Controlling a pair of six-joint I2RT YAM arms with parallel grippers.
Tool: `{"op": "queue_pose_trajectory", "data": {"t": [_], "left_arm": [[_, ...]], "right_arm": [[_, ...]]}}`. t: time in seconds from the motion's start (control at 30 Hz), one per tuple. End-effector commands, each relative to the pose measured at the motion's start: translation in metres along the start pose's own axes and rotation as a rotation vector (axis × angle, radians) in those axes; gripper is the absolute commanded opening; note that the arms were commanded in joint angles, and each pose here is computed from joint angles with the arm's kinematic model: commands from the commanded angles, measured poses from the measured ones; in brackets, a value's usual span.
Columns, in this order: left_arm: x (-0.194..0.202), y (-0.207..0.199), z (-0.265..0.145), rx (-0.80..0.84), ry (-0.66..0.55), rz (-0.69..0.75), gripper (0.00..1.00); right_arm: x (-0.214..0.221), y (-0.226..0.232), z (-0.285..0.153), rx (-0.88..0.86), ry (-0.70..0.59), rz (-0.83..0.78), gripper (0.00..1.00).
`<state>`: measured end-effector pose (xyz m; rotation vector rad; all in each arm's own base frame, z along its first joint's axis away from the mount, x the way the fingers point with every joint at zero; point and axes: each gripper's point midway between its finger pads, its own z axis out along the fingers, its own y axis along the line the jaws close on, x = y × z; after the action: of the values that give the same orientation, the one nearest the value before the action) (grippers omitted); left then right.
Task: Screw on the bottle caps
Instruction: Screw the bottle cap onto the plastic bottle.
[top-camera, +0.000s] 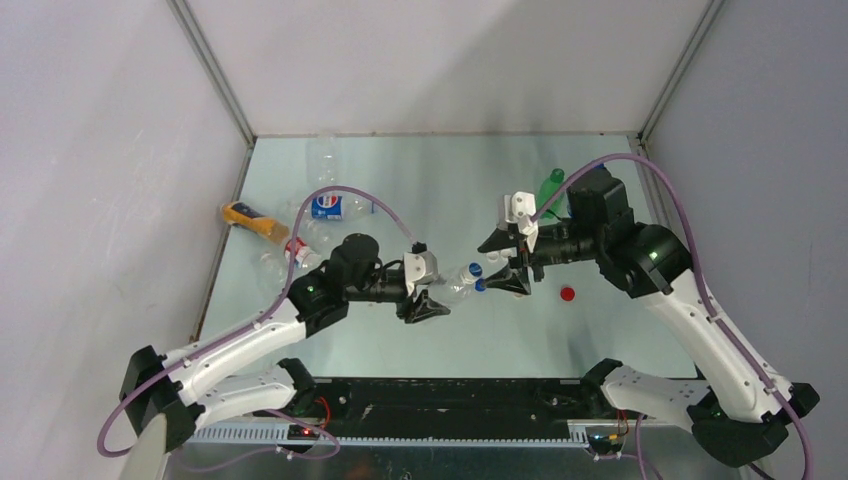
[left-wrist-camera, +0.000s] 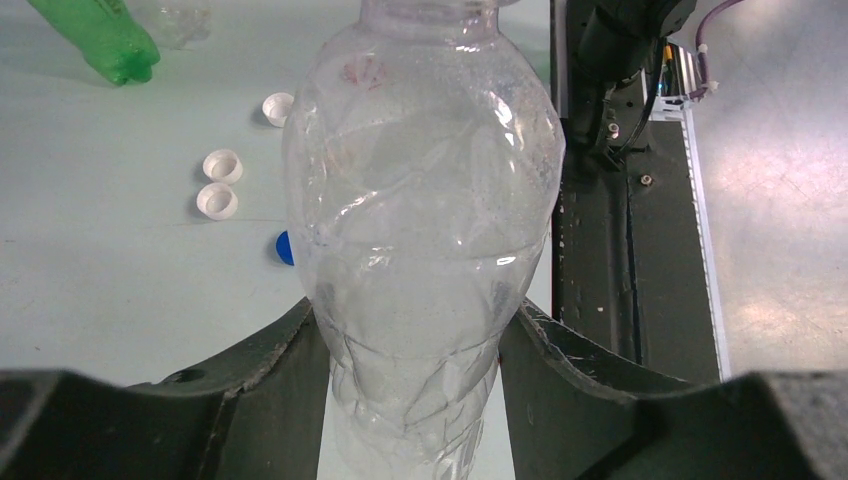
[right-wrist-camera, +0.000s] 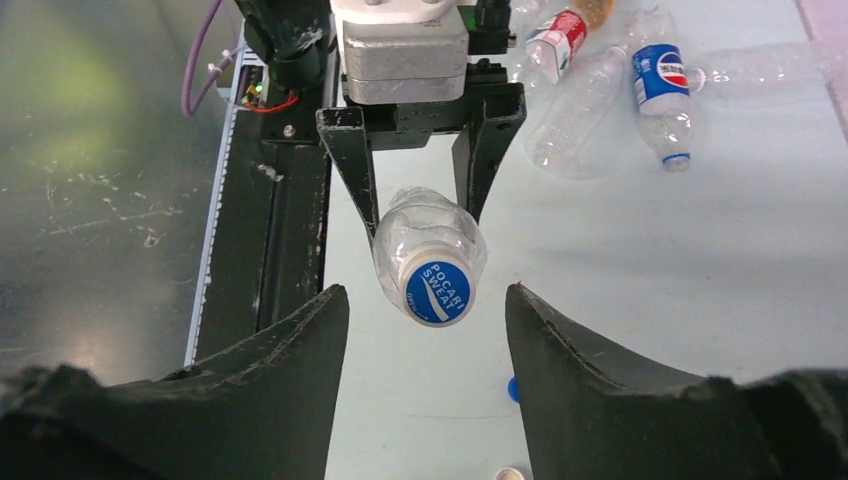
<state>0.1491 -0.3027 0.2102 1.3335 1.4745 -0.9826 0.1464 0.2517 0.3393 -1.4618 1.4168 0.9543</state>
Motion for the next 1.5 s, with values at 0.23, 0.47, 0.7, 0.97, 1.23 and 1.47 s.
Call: {"op": "queue_pose_trajectory", "data": {"t": [0.23,0.47,0.7,0.97,1.23,1.47], "left_arm": [[-0.026,-0.002,-0.002,0.04,-0.04,0.056,0.0],[-0.032,0.0,-0.003,0.034,-0.051,0.071,0.0],[-0.045,0.027,-0.005,-0.117,-0.093,0.116,0.0],[-0.062,0.079,-0.025,-0.53,-0.158,0.233,0.0],[-0.058,0.102,-0.043,-0.828,-0.102,0.395,0.0],[-0.029,0.103,-0.036,-0.817,-0.011,0.321,0.0]], "right_arm": [[-0.005,0.005,0.009,-0.065,0.015,-0.058,0.5],[0.005,0.002,0.015,-0.064,0.062,-0.033,0.33],[0.024,-0.01,0.022,0.021,0.154,0.101,0.13],[0.043,-0.047,0.035,0.375,0.156,0.582,0.09],[0.055,-0.059,0.045,0.613,0.078,1.161,0.1],[0.037,-0.067,0.045,0.618,-0.065,1.122,0.56]]}}
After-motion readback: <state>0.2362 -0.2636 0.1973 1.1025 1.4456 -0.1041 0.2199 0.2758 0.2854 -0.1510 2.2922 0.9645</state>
